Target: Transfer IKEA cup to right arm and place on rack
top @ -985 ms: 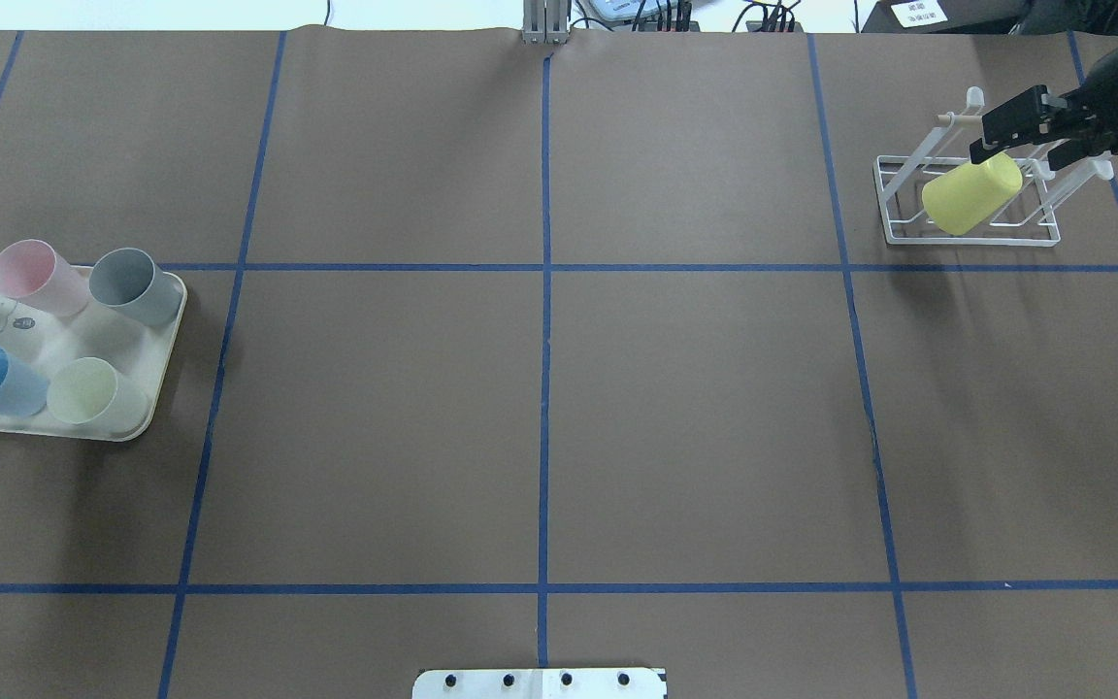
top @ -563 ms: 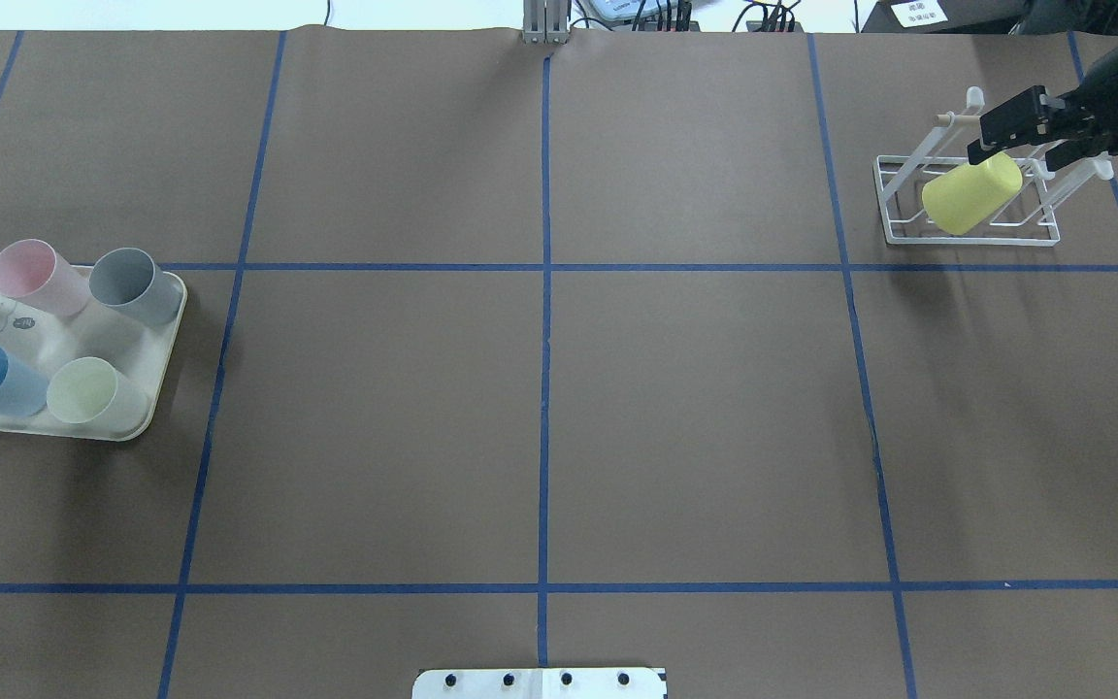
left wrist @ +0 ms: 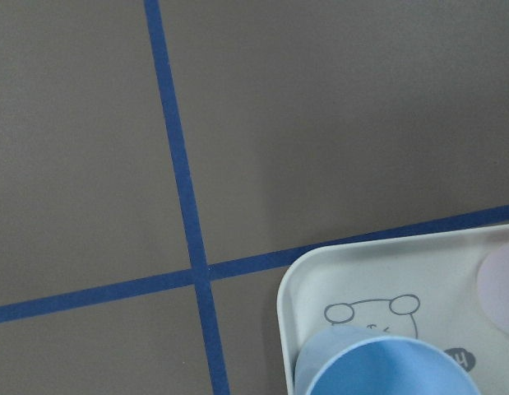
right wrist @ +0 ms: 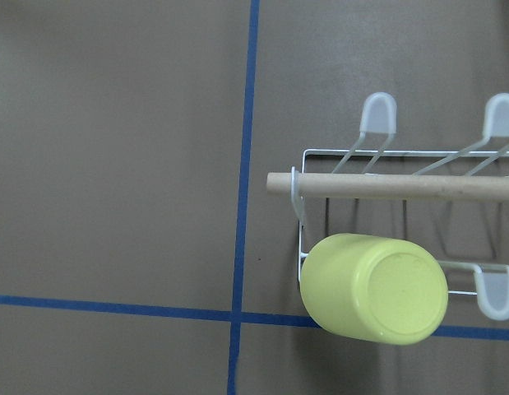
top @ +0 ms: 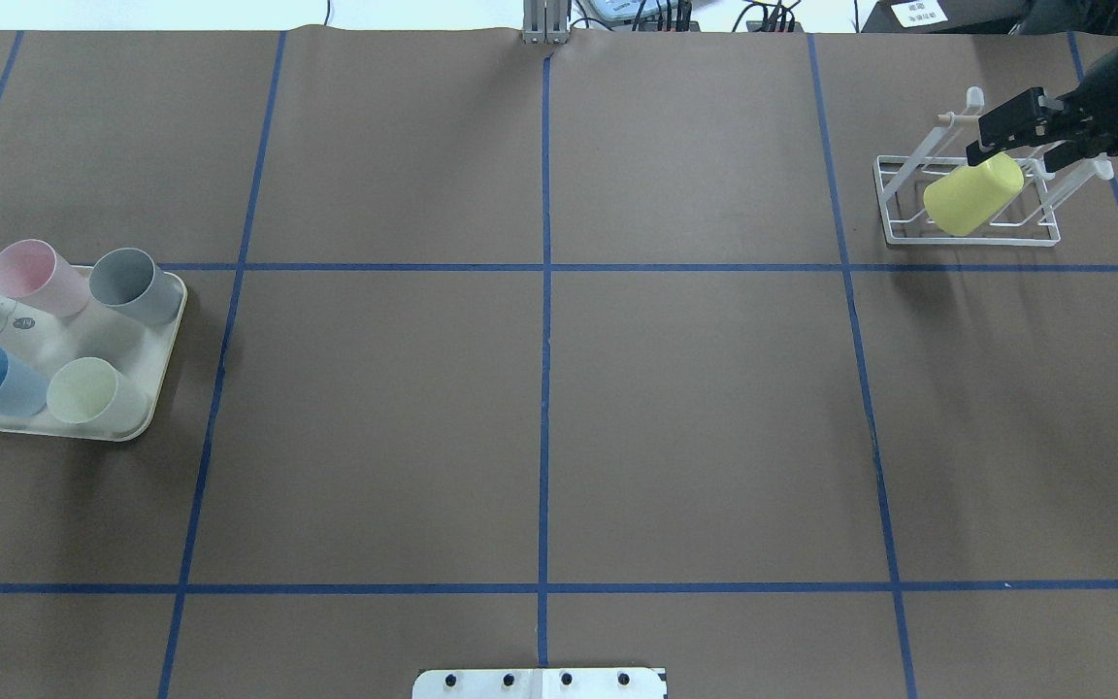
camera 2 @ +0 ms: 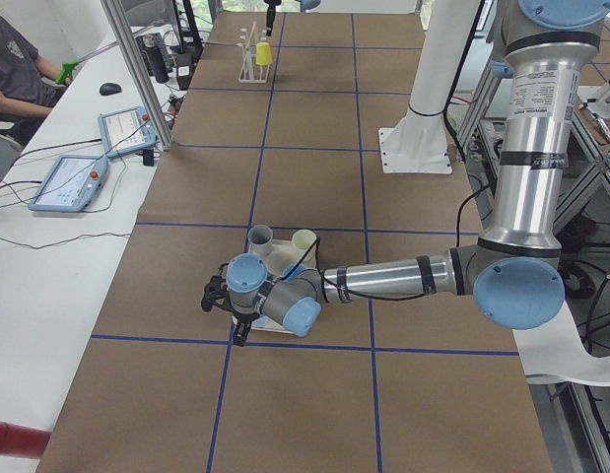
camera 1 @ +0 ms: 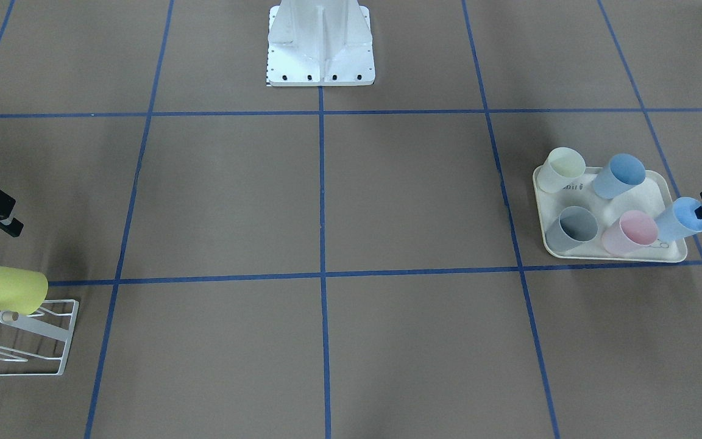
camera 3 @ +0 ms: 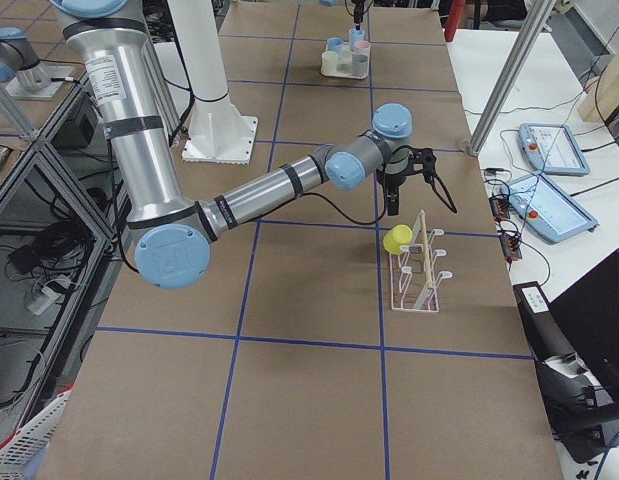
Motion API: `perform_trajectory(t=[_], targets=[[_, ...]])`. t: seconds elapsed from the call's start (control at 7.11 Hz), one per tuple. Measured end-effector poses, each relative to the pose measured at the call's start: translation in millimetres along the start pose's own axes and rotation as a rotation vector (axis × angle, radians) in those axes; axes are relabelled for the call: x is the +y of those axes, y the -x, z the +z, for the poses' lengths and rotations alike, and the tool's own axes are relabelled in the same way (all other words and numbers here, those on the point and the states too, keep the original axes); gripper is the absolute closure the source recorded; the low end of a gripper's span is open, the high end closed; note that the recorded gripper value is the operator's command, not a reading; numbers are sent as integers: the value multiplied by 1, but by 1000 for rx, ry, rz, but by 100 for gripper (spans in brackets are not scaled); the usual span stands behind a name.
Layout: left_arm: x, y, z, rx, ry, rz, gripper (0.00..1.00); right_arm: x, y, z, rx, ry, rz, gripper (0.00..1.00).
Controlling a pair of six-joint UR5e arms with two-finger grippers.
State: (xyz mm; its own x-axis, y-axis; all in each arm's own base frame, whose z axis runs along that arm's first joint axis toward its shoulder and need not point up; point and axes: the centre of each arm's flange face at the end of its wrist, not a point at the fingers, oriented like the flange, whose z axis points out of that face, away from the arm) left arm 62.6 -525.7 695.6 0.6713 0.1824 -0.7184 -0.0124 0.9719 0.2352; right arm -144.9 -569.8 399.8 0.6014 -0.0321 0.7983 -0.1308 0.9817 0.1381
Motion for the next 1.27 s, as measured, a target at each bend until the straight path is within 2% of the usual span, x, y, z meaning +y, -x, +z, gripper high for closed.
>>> perform_trajectory(t=[0.14, 0.28, 0.42, 0.56, 0.98, 1.27], targets=[[2, 1, 4, 0, 10, -3, 40, 0, 0, 0, 0, 0, 0, 1], [4, 0, 9, 2, 21, -3, 60, 0, 0, 0, 0, 0, 0, 1], [5, -2, 12, 5, 28, -5, 84, 0, 0, 0, 0, 0, 1, 1], [5, -4, 13, 9, 31, -12, 100, 0, -1, 1, 1, 1, 1, 1], [5, -11, 11, 59, 44, -45, 100, 1, 0, 2, 0, 4, 0, 1], [-4, -17, -14, 92, 5, -39, 100, 2, 5, 0, -4, -1, -8, 1]])
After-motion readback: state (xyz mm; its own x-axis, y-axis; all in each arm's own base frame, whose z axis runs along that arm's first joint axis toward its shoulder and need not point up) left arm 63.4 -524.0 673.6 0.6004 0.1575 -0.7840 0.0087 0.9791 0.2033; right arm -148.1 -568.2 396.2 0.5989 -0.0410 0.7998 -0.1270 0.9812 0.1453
